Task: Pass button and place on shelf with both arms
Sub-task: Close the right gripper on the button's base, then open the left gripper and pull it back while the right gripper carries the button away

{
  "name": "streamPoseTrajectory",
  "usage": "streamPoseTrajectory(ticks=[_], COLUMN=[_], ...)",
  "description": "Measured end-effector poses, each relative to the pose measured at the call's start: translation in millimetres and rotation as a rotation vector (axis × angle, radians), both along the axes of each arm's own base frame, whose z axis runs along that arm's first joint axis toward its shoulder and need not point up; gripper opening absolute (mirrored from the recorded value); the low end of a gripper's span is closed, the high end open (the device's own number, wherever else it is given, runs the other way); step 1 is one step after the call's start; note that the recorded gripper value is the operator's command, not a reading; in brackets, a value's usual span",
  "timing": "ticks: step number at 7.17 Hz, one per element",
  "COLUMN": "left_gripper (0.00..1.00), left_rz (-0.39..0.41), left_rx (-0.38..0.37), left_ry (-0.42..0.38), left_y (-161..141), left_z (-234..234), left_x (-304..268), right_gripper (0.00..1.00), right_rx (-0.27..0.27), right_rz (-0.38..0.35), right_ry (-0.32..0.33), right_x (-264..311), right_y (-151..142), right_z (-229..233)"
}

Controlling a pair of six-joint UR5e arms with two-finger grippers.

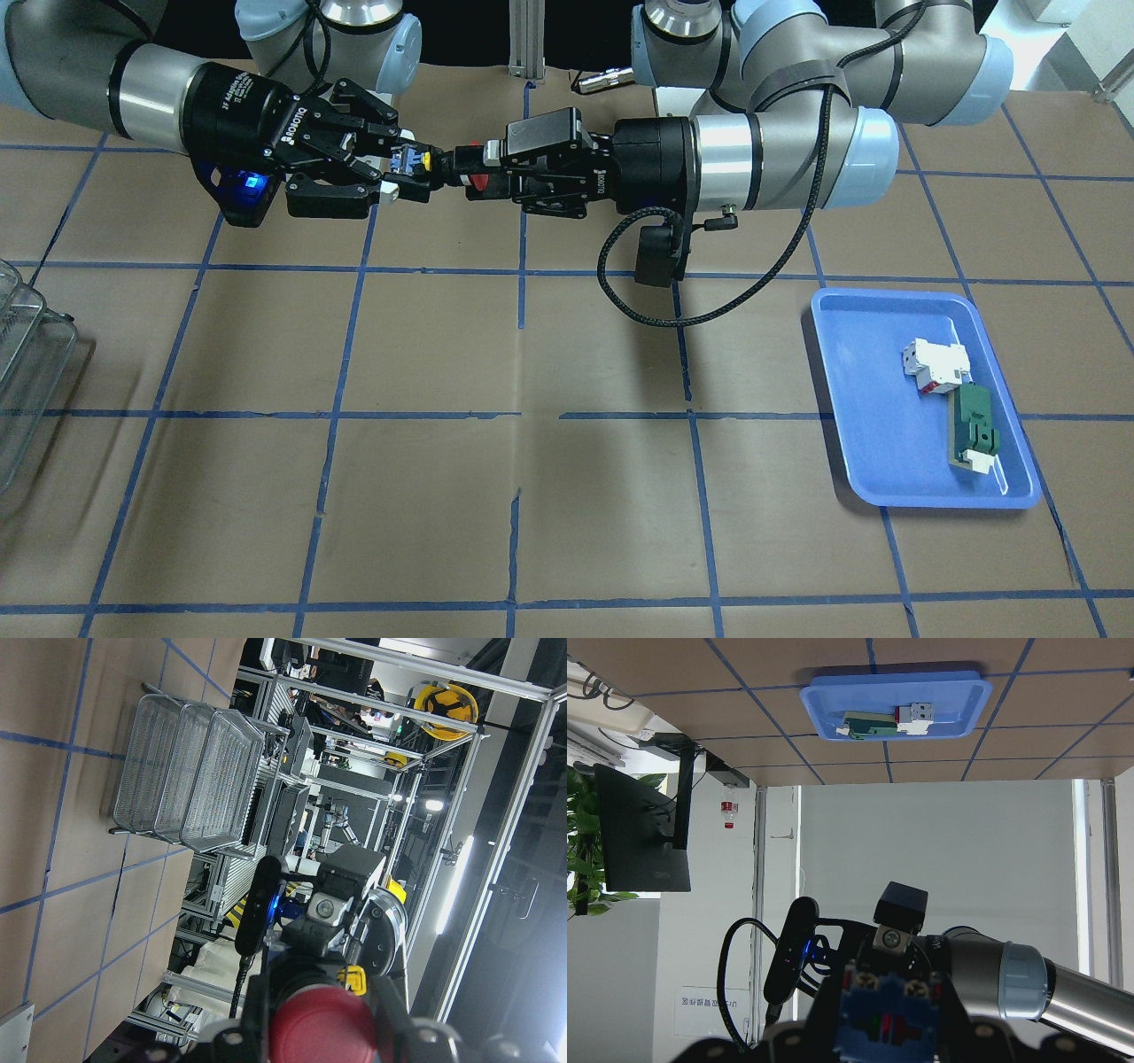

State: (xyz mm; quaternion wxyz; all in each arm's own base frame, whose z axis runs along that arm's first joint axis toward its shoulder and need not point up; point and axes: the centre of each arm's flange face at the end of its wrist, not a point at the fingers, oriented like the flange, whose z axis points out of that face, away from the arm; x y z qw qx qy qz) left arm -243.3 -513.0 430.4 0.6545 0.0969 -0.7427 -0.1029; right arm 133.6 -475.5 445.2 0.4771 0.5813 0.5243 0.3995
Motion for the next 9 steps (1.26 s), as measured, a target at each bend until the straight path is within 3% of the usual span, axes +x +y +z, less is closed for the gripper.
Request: streamPoseTrajectory(ticks=[4,5,7,8,9], left_gripper=[1.00,1.00,1.00,1.00,1.00], left_rz=[0.009,0.017,0.061,0.093,0.121], left_rx=[0.032,0.027,0.014,0.014,0.005], left_ry=[-0.011,-0.074,-0.329,-0.486,-0.659], left_y=[-2,-5,-11,-15,-17], left_z=[2,1,-11,-20,-28], left_x=[2,7,23,35,48], right_gripper=[0.00,0.00,0.00,0.00,0.00], right_rx=[-0.012,-0.052,-0.195,-0.315,-0.470], right_rz=[-0.009,-0.016,-0.021,-0.012,0.031], right_ry=[0.006,0.045,0.217,0.319,0.448], right_x=[-5,-14,-41,-60,-83], right_y=[-2,-5,-13,-19,-23], right_z=[0,0,4,11,15])
